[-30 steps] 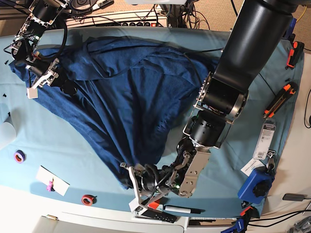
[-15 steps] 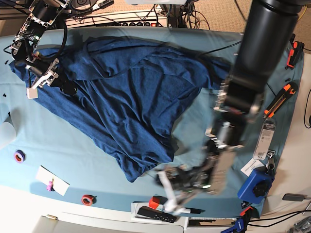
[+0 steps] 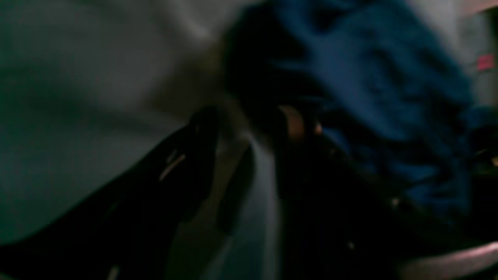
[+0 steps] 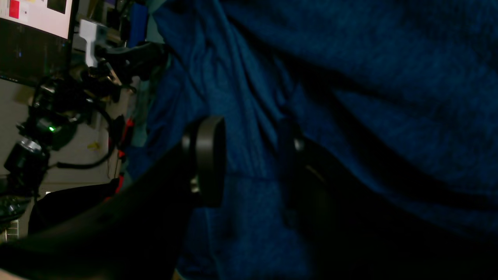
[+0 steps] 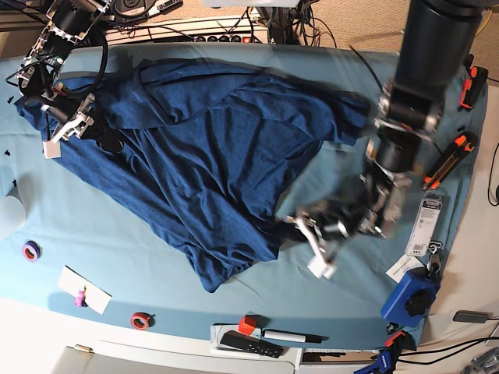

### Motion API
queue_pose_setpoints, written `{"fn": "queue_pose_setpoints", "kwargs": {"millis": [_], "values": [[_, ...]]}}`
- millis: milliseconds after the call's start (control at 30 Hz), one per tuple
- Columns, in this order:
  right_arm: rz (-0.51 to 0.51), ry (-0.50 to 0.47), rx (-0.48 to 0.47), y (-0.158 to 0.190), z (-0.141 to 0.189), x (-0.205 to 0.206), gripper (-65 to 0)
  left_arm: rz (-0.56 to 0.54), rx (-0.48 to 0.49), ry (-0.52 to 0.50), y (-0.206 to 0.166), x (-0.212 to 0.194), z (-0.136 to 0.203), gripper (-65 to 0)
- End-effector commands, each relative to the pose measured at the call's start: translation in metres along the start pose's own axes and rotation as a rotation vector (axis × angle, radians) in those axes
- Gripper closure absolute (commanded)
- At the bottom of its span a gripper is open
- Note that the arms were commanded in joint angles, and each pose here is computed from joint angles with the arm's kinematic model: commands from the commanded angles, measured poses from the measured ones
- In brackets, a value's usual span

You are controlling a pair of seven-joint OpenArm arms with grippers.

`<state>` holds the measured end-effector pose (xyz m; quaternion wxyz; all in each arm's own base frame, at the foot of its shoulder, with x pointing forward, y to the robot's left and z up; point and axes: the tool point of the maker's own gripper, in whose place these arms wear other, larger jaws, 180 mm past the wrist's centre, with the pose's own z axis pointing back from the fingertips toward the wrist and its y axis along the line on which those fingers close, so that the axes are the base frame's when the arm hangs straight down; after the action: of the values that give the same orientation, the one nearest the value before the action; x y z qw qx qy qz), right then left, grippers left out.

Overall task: Layout the t-shirt on the table in an organized manner, then fold the t-shirt properly
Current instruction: 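Release the corner and move the left gripper onto the shirt body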

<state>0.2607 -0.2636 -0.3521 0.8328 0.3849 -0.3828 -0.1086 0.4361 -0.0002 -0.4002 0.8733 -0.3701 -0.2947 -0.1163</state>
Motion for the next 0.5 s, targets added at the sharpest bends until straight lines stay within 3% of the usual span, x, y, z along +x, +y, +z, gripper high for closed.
{"fn": "queue_pose_setpoints", "kwargs": {"millis": [0,233,467], "values": [[0.032,-0.047,0.014,0.006,0.005,0.019,-22.6,-0.034,0.019,0.108,-0.003,-0.019,-0.006,-22.9],[0.032,-0.047,0.014,0.006,0.005,0.019,-22.6,-0.099,-0.124,0.058,-0.075,0.007,-0.037,-22.9],[0.032,-0.047,0.014,0.006,0.005,0.019,-22.6,-0.201,-0.16,0.002,-0.114,0.056,-0.043,-23.0]]}}
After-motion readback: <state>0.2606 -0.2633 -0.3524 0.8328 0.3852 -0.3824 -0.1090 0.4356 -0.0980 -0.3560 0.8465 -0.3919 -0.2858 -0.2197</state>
